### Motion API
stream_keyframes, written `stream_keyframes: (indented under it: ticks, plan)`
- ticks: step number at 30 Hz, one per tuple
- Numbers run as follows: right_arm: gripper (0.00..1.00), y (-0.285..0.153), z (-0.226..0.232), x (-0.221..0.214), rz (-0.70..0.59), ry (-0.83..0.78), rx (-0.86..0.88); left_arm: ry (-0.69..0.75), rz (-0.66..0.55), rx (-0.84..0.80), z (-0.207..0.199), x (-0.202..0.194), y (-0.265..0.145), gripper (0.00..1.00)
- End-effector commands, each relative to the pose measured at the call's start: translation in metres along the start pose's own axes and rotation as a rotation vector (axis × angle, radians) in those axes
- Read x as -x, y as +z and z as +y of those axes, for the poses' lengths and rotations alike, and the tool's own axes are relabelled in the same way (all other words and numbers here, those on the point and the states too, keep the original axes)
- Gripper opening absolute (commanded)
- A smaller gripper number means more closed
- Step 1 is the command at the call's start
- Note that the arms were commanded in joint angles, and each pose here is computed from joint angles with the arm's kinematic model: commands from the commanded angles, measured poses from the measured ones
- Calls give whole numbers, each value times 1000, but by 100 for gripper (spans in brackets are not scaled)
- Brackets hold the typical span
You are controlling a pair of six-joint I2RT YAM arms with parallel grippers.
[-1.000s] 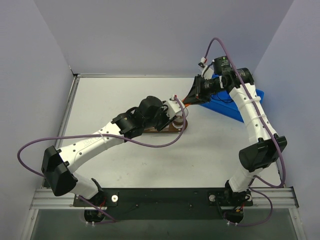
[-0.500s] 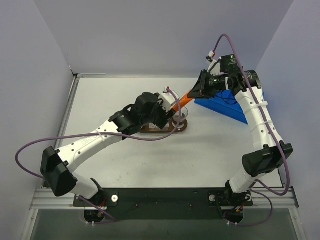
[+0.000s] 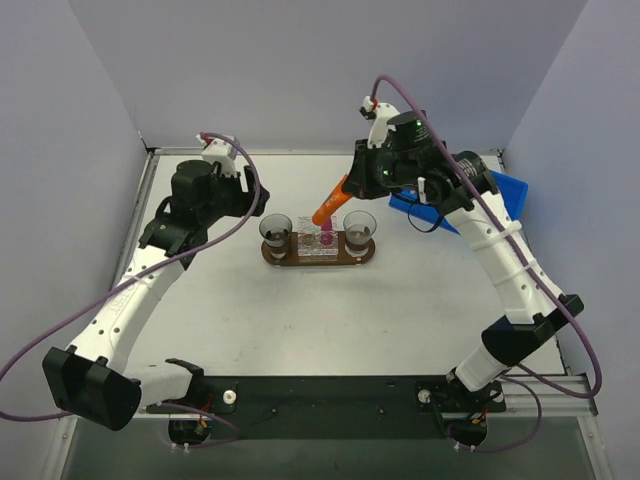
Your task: Prepare toiletry sets of a toothbrush and toothpaste on the tray
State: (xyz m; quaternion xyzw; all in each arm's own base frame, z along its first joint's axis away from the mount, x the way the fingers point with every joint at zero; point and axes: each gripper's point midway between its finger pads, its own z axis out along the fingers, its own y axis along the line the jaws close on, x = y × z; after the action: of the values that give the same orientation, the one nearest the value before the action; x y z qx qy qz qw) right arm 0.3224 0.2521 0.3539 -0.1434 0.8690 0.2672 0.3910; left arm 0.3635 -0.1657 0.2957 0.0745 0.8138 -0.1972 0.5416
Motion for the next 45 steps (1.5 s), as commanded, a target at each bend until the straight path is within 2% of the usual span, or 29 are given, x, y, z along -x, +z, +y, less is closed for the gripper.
stream_keyframes:
  ticks: [1, 3, 7, 12, 18, 34, 45]
  plan:
    - [0, 11, 12, 34, -116, -116, -73, -39, -13, 71, 17, 7, -18, 80]
    - [0, 28, 21, 28, -93, -152, -81, -10, -15, 123, 27, 6, -24, 84]
    - [0, 54, 20, 26, -81, -185, -164, -43, -1, 72, 20, -4, -21, 84]
    - [0, 68, 25, 27, -74, -217, -176, -40, 14, 65, 19, -7, -19, 84]
    - [0, 92, 19, 8, -8, -267, -217, -11, 27, 91, 26, -12, -17, 84]
    - [0, 122, 7, -15, 75, -332, -256, -4, 54, 99, 29, -15, -7, 84]
    - [0, 140, 5, -18, 83, -361, -248, 8, 57, 105, 30, -16, -6, 84]
